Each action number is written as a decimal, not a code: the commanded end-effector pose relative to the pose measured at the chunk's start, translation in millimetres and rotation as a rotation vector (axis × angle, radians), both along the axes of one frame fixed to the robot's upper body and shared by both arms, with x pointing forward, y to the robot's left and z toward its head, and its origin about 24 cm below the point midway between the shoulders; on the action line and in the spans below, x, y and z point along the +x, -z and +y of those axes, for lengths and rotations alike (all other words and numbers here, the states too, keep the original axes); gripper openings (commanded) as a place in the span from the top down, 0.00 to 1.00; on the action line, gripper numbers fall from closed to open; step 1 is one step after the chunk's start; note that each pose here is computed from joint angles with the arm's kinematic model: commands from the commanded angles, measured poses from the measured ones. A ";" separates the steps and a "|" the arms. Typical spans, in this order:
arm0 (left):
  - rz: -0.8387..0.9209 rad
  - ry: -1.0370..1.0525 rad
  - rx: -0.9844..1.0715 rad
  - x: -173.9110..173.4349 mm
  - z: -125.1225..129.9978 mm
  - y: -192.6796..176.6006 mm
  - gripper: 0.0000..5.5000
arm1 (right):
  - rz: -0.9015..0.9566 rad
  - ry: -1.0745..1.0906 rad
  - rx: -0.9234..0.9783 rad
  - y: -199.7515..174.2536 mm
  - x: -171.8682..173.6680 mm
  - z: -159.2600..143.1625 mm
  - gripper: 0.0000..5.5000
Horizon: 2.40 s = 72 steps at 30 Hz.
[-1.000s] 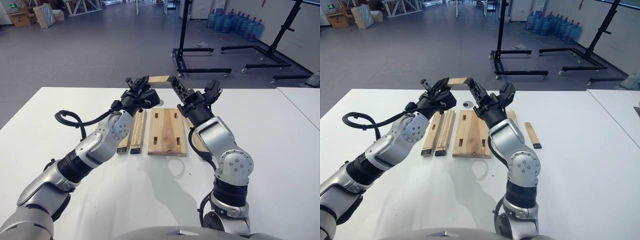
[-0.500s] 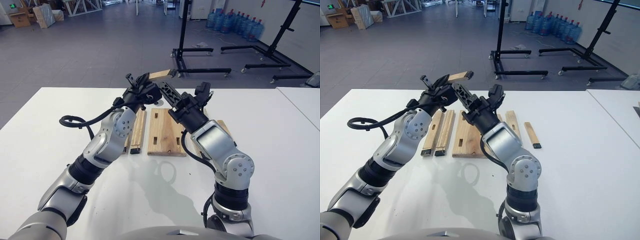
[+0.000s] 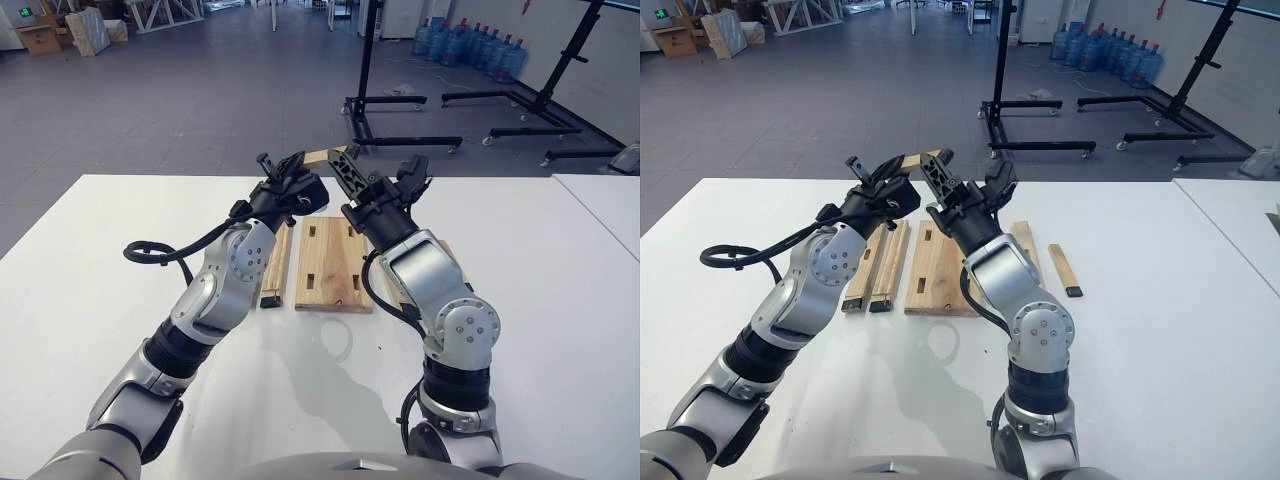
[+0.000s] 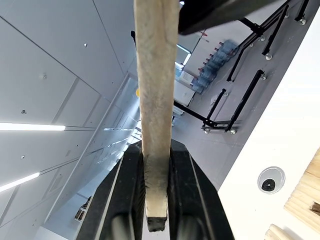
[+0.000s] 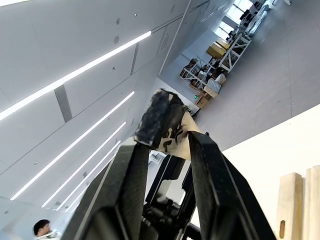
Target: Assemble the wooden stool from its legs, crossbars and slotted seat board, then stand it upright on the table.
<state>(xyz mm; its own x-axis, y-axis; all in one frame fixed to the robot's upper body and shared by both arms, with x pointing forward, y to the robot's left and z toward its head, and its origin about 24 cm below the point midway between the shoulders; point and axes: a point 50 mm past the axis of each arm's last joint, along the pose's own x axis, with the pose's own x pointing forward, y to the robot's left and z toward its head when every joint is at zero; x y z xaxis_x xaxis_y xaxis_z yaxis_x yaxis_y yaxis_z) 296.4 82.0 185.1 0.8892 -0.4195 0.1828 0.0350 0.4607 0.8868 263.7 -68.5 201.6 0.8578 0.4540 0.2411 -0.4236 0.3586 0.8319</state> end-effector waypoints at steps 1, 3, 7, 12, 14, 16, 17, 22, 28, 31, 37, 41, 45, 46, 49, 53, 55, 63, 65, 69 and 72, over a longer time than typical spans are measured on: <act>-0.048 0.056 0.006 -8.1 -5.1 -5.2 0.93 | 0.041 0.130 -0.011 1.9 13.2 -12.0 0.75; -0.071 0.098 0.007 -12.1 -8.3 -7.7 0.93 | 0.048 0.157 -0.010 2.3 17.3 -15.4 0.75; -0.105 0.155 0.004 -17.2 -12.6 -11.8 0.93 | 0.048 0.175 -0.006 1.5 20.8 -18.6 0.75; -0.130 0.222 0.006 -22.5 -21.8 -15.1 0.93 | 0.076 0.185 0.020 3.8 21.9 -17.5 0.75; -0.133 0.224 0.006 -22.7 -22.2 -15.2 0.93 | 0.094 0.201 0.027 4.4 20.5 -16.1 0.81; -0.132 0.219 0.009 -22.1 -21.6 -14.3 0.93 | 0.129 0.231 0.033 5.7 19.0 -14.4 0.84; -0.131 0.216 0.010 -22.1 -21.2 -13.9 0.93 | 0.147 0.249 0.035 6.3 17.9 -14.0 0.84; -0.118 0.210 0.005 -21.9 -20.7 -12.0 0.93 | 0.188 0.326 0.016 7.1 10.9 -14.4 0.84; -0.138 0.214 0.020 -21.9 -22.1 -14.2 0.93 | 0.272 0.412 0.044 10.1 12.3 -18.6 0.84; -0.151 0.210 0.030 -22.1 -22.1 -15.4 0.93 | 0.342 0.460 0.101 6.7 12.9 -23.3 0.84; -0.148 0.204 0.028 -21.7 -22.1 -15.2 0.93 | 0.400 0.555 0.045 4.1 14.7 -33.0 0.84; -0.143 0.204 0.033 -21.8 -22.3 -14.2 0.93 | 0.477 0.610 -0.005 8.1 13.0 -34.9 0.84; -0.139 0.212 0.041 -21.8 -23.0 -13.0 0.93 | 0.542 0.614 0.072 0.1 10.5 -36.2 0.84; -0.138 0.214 0.042 -21.9 -23.4 -12.8 0.93 | 0.545 0.612 0.080 -1.7 9.9 -36.4 0.84; -0.137 0.216 0.041 -22.4 -23.8 -12.4 0.93 | 0.553 0.606 0.082 -2.4 9.1 -36.6 0.89; -0.136 0.217 0.037 -22.6 -24.1 -12.3 0.93 | 0.556 0.595 0.092 -2.2 8.8 -35.6 0.90; -0.135 0.215 0.036 -22.4 -24.1 -11.9 0.93 | 0.560 0.578 0.102 -2.0 8.4 -33.6 0.90; -0.126 0.183 -0.064 -19.4 -19.3 -17.9 0.86 | 0.505 0.571 0.140 -6.9 12.5 -37.9 0.91; -0.123 0.184 -0.105 -20.0 -18.6 -20.8 0.80 | 0.486 0.578 0.132 -8.3 13.4 -39.7 0.91; -0.157 0.204 -0.165 -22.0 -17.8 -30.0 0.67 | 0.456 0.586 0.111 -9.2 14.1 -40.7 0.91; -0.210 0.295 -0.273 -29.7 -19.3 -44.7 0.57 | 0.370 0.641 0.030 -8.8 19.3 -53.9 0.91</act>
